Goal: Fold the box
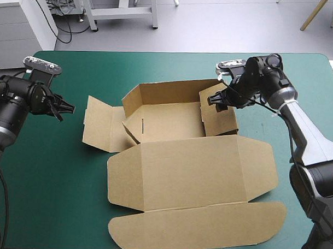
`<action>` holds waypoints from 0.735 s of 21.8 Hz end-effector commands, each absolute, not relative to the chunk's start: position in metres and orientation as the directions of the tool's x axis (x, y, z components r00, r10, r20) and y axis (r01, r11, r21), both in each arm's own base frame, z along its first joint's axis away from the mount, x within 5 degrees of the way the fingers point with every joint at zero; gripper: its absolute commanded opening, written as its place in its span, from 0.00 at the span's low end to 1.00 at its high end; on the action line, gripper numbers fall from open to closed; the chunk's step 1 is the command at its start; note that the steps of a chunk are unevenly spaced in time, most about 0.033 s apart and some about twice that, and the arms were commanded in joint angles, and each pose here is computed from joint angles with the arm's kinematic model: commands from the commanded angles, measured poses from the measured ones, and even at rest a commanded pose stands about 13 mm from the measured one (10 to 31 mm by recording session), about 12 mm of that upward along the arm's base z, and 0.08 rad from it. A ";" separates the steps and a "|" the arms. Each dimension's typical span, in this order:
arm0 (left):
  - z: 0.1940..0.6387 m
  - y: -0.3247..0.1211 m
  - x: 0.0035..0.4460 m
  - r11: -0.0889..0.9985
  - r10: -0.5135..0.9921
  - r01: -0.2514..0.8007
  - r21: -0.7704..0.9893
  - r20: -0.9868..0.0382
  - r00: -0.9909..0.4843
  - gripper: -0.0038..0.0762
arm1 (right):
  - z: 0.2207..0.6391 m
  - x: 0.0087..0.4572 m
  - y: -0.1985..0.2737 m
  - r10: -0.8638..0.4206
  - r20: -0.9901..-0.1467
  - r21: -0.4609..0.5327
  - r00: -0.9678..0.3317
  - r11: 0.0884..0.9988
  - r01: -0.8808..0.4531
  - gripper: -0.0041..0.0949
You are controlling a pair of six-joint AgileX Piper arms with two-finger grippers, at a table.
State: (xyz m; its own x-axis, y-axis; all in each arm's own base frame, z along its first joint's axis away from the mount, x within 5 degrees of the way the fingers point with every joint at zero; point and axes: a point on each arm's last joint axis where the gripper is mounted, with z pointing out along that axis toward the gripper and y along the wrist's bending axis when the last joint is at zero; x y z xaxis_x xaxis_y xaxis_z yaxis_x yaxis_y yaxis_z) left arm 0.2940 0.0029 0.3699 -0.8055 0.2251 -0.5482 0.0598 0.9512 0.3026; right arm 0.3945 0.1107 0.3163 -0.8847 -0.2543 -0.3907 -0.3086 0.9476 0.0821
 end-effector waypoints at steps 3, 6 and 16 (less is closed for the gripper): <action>0.390 0.004 0.289 0.948 0.234 0.035 0.315 -0.621 -0.748 0.49 | 0.321 0.402 0.111 -0.247 -0.446 0.077 -0.860 0.947 -0.312 0.65; 0.390 0.004 0.290 0.950 0.230 0.031 0.312 -0.626 -0.746 0.49 | 0.306 0.410 0.113 -0.241 -0.424 0.082 -0.873 0.950 -0.302 0.56; 0.390 0.004 0.290 0.948 0.235 0.035 0.315 -0.623 -0.747 0.49 | 0.312 0.414 0.111 -0.224 -0.482 0.081 -0.847 0.951 -0.297 0.03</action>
State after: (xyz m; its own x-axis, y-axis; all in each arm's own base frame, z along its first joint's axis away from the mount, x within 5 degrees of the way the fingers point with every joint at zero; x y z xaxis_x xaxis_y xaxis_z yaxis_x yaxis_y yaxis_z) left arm 0.2940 0.0029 0.3699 -0.8055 0.2251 -0.5482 0.0598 0.9512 0.3026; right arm 0.4195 0.1166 0.2749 -0.8934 -0.2443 -0.3771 -0.2950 0.9519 0.0823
